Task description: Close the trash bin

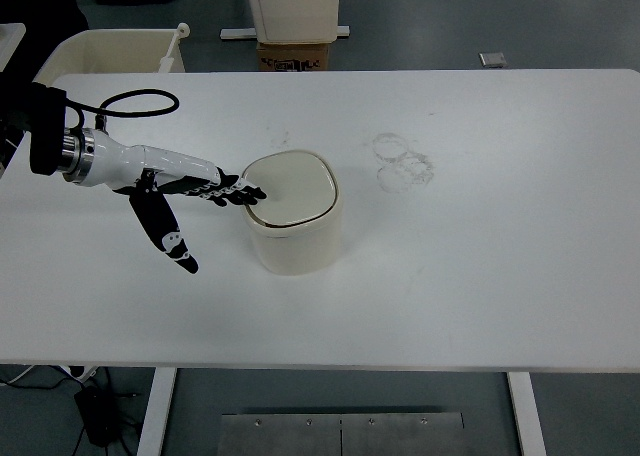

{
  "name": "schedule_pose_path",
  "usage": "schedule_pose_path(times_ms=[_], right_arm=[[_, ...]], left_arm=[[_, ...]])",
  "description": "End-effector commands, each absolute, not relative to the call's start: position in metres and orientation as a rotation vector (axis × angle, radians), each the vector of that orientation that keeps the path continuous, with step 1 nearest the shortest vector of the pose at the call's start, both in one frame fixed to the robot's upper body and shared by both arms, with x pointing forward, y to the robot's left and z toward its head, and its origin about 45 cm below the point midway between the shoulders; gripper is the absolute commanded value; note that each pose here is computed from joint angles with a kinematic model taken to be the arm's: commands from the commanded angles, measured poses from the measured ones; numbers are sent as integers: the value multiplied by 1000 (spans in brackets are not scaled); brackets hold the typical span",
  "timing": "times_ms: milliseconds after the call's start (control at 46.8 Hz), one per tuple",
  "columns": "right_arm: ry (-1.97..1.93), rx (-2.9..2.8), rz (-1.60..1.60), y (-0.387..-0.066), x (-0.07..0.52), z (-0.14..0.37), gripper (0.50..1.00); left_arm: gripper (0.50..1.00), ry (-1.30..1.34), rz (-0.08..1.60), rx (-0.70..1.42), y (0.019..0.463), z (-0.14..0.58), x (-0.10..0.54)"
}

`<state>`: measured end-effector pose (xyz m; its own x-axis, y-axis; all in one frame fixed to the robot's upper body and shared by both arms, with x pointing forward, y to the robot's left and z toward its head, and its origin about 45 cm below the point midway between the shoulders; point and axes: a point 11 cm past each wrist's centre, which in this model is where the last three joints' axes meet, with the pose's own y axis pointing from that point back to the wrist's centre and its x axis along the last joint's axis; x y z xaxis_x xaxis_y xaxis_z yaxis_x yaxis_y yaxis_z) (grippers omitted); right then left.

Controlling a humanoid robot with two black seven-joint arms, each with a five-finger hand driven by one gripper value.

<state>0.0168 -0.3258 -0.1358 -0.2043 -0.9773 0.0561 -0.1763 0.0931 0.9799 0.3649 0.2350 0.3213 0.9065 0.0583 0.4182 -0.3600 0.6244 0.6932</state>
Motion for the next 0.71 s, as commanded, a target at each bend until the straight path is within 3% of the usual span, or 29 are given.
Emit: schedule_pose_path(times_ms=[0, 684], right_arm=[[-1531, 1186, -1204, -326, 17, -136, 993], [-1533, 1188, -1202, -326, 18, -136, 993]], left_arm=[[1000, -379, 247, 865, 234, 322, 365], [1000, -387, 230, 910, 240, 308, 362]])
